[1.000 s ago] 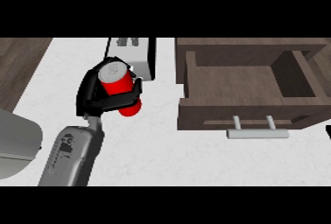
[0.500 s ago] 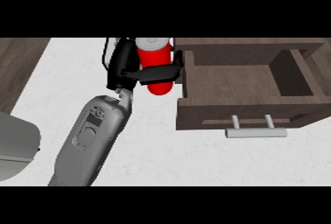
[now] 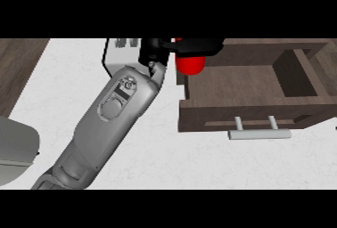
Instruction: Pick up the can, place it into the drawer and close the drawer
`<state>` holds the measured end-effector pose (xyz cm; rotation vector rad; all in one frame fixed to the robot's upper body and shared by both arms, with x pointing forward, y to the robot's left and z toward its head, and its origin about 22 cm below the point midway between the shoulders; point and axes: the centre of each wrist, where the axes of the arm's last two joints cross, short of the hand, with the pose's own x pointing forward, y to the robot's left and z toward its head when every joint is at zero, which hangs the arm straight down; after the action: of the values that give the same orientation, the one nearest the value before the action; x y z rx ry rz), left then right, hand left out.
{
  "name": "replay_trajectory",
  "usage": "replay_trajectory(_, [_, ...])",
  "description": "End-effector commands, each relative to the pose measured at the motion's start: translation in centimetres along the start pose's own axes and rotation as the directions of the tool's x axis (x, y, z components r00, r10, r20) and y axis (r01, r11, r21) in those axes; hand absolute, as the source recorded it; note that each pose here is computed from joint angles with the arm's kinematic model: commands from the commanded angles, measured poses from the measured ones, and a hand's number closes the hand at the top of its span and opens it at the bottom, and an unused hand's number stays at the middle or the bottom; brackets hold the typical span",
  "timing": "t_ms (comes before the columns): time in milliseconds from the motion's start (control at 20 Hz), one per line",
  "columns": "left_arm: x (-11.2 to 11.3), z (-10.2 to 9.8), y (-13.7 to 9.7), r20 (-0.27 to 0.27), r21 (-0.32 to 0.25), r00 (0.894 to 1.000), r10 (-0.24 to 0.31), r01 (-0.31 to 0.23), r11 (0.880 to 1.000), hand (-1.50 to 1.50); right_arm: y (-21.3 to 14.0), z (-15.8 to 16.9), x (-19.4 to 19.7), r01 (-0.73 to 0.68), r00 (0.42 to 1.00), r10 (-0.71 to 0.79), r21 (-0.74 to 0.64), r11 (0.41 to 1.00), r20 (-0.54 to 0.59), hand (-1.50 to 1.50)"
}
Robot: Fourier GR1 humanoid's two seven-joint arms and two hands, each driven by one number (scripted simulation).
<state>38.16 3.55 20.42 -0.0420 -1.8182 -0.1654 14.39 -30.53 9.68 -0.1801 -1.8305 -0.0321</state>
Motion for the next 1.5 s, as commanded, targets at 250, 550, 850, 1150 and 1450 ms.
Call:
replay_trajectory(250, [3.5,-3.6,-3.0,-0.021,0.001,0.999,-0.034,0.034,0.999,1.5,1.5,-0.7,0.8,0.004,1.0,-0.004,-0.001,1.0,0.003,-1.5])
replay_trajectory(550, [2.7,-4.5,-4.0,-0.032,0.006,0.997,-0.07,0.07,0.998,1.5,0.0,0.6,-0.2,0.012,1.0,-0.012,0.012,1.0,0.017,-1.5])
replay_trajectory(850, [0.6,-4.7,-4.2,-0.049,0.016,0.992,-0.117,0.118,0.993,1.5,0.5,-1.0,1.0,-0.001,1.0,0.001,0.043,0.999,0.01,-1.5])
replay_trajectory(1150, [3.2,-5.2,-5.8,-0.071,0.006,0.989,-0.129,0.13,0.992,1.5,0.2,-1.2,0.9,0.001,1.0,-0.002,0.046,0.999,0.008,-1.5])
replay_trajectory(1450, [-0.2,-5.2,-4.7,-0.063,0.049,0.982,-0.177,0.18,0.982,1.5,1.7,-3.3,0.6,0.016,0.999,-0.018,0.052,0.999,0.047,-1.5])
